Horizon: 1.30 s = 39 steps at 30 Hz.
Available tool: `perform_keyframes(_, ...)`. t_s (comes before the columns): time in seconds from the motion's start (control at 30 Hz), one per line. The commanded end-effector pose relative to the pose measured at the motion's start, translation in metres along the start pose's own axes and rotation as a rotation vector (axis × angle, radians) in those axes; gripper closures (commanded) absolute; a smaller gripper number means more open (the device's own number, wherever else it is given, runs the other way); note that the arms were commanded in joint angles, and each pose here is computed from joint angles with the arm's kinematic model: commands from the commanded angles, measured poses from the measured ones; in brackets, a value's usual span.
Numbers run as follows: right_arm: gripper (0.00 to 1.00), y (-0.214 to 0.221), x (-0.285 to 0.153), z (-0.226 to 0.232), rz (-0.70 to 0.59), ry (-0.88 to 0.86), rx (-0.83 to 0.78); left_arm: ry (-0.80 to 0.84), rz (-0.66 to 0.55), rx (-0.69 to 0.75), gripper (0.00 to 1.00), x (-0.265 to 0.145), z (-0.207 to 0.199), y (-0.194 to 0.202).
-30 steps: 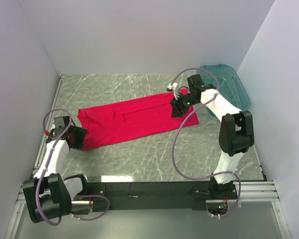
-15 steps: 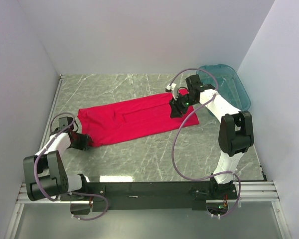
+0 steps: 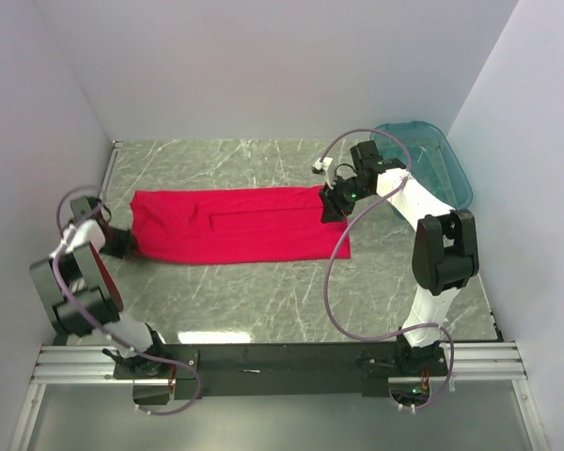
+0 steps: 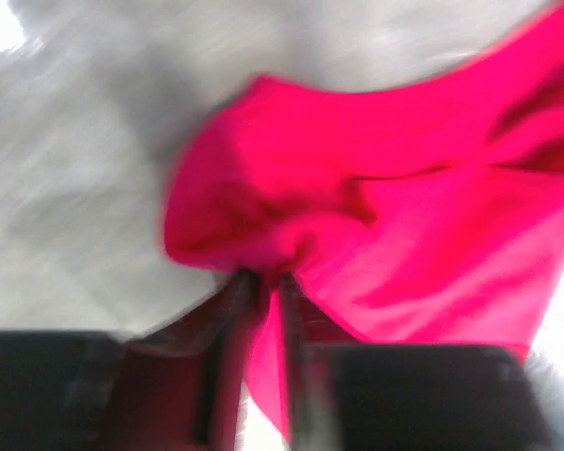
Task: Fold and stack the t-shirts
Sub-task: Fold the tshirt
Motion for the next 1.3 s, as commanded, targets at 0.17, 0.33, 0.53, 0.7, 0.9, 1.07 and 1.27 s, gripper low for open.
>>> perform_keyframes(0.17, 0.52, -0.016, -0.013, 0.003, -0.037, 0.022, -0.054, 0.405, -0.101, 0.297, 0.38, -0.062, -0.114, -0.033)
perform_keyframes(0.33, 0.52, -0.022, 0.007, 0.000, -0.006, 0.009, -0.046, 0.557, -0.093, 0.354, 0.31, -0.102, -0.109, -0.018)
perform_keyframes(0.53, 0.51, -0.059, 0.040, -0.023, 0.065, 0.036, -0.075, 0.717, 0.164, 0.472, 0.30, -0.094, -0.122, 0.039)
perform_keyframes(0.7, 0.49, -0.081, 0.048, -0.028, 0.035, -0.017, -0.061, 0.492, 0.282, 0.559, 0.50, -0.046, -0.144, 0.102)
perform_keyframes(0.9, 0.49, -0.058, 0.048, -0.007, 0.046, -0.020, -0.061, 0.331, 0.235, 0.369, 0.55, -0.006, -0.164, 0.115)
perform_keyframes(1.07, 0.49, -0.049, 0.047, -0.001, 0.054, -0.025, -0.059, 0.197, 0.202, 0.270, 0.54, 0.016, -0.176, 0.121)
perform_keyframes(1.27, 0.49, -0.055, 0.039, 0.007, 0.022, -0.031, -0.064, 0.095, 0.194, 0.258, 0.54, 0.043, -0.182, 0.128)
Point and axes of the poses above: each gripper's point midway between its finger pads, its own x axis out along the fingers, its own z axis along the line the jaws close on, y = z × x, the point moved 4 cm from there along -x, back along the fingers, and after that the axes turned 15 degrees about -x, right-handed, at the moved point
